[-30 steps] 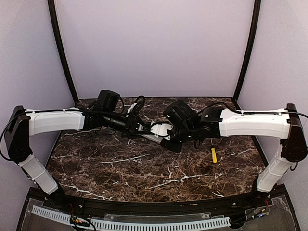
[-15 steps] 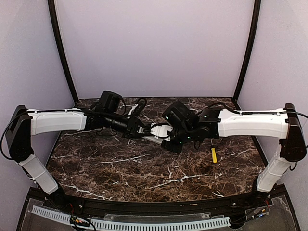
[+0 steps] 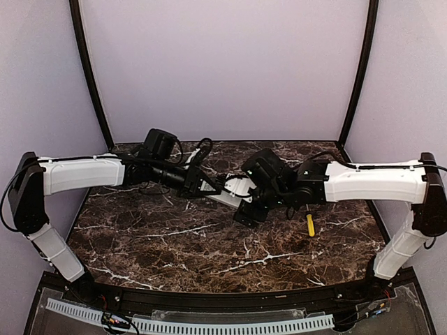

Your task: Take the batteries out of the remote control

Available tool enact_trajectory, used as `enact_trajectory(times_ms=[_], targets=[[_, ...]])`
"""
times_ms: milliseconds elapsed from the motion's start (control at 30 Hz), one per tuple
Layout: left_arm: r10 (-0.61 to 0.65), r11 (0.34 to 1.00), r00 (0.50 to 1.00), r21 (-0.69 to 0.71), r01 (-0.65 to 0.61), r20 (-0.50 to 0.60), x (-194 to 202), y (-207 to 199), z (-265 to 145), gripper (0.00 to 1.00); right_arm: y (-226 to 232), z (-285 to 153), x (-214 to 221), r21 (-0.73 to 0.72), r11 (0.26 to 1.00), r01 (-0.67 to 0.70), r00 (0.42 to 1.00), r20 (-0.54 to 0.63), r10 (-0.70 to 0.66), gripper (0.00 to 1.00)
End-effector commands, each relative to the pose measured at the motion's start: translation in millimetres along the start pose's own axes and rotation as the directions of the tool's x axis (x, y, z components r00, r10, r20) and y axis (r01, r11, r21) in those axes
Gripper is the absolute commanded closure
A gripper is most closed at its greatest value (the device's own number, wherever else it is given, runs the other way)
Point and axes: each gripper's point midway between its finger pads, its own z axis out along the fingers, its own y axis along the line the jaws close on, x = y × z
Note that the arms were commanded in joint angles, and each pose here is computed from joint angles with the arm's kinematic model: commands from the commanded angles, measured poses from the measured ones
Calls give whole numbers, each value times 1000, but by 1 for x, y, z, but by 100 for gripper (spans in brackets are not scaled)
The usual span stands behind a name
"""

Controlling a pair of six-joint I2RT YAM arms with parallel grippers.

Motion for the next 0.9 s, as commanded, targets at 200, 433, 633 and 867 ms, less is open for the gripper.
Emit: enact_trajectory(times_ms=[200, 433, 633, 867], targets=[[75, 995, 996, -70, -72, 42, -20, 6, -20, 100, -47, -50, -16, -82, 914, -397, 895, 187, 406, 1], [-3, 986, 993, -163, 22, 117, -40, 41, -43, 100, -84, -61, -2, -176, 711, -680, 683, 201, 703, 1], [-7, 966, 994, -256, 36, 112, -47, 56, -54, 100, -81, -55, -10, -380, 519, -765, 526, 96, 845, 1], [11, 1000, 992, -16, -9, 125, -57, 23, -46, 100, -70, -61, -35, -554, 379, -742, 413, 67, 908, 1]])
